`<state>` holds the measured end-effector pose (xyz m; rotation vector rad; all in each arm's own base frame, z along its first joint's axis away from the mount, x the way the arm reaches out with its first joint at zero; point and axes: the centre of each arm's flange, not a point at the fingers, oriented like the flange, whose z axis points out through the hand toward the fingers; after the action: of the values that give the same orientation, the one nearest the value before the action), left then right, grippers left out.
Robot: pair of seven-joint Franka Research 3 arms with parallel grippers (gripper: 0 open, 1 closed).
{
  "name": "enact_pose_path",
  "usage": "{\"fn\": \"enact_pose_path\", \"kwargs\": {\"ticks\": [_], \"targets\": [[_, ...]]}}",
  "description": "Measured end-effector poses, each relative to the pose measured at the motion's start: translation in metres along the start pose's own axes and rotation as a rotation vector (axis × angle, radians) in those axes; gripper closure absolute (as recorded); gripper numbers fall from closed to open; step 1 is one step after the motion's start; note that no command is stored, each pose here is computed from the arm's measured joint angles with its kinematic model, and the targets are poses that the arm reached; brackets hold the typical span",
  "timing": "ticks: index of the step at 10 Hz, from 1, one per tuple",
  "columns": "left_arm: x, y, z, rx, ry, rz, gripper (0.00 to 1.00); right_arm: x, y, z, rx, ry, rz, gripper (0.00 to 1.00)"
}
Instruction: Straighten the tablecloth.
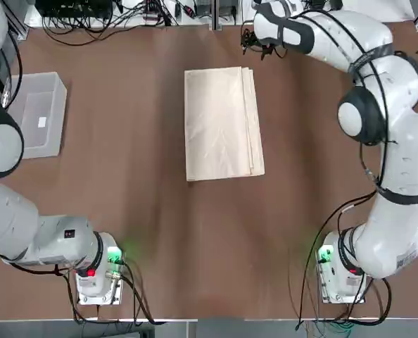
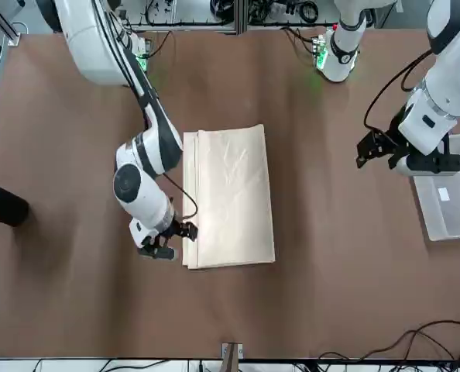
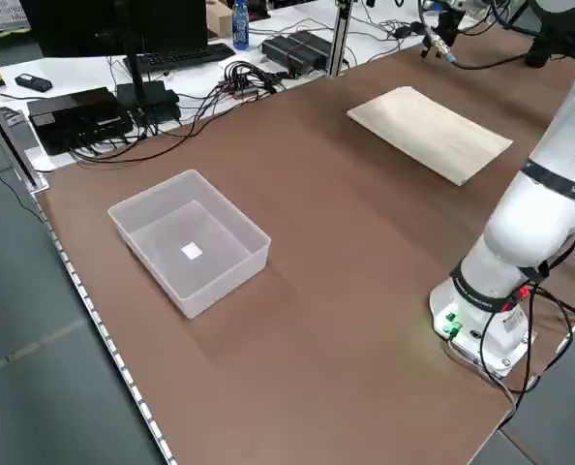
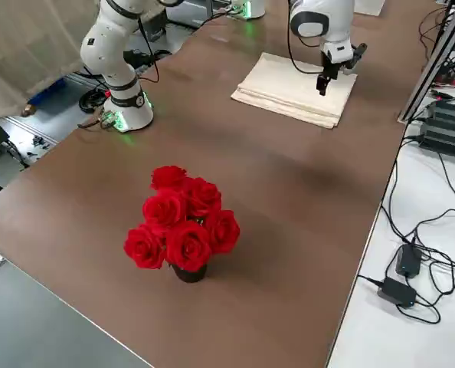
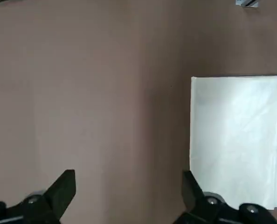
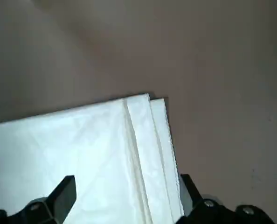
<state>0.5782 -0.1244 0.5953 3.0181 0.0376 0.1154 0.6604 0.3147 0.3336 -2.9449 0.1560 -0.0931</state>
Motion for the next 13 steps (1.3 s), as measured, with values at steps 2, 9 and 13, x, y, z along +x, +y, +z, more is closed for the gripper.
{"fn": "enact_pose_path", "kwargs": {"ticks": [2, 9, 13], "targets": [[0.003, -0.015, -0.002, 0.002, 0.005, -0.023, 0.0, -0.004, 0.026, -0.01, 0.055, -0.049, -0.018, 0.02], [-0.026, -0.08, -0.06, 0.037, 0.023, 0.016, 0.0, -0.044, 0.111, 0.059, 0.463, -0.191, -0.098, 0.05], [-0.041, -0.09, -0.06, 0.057, -0.003, 0.036, 0.0, -0.089, 0.122, 0.099, 0.53, -0.159, -0.07, 0.05]]}}
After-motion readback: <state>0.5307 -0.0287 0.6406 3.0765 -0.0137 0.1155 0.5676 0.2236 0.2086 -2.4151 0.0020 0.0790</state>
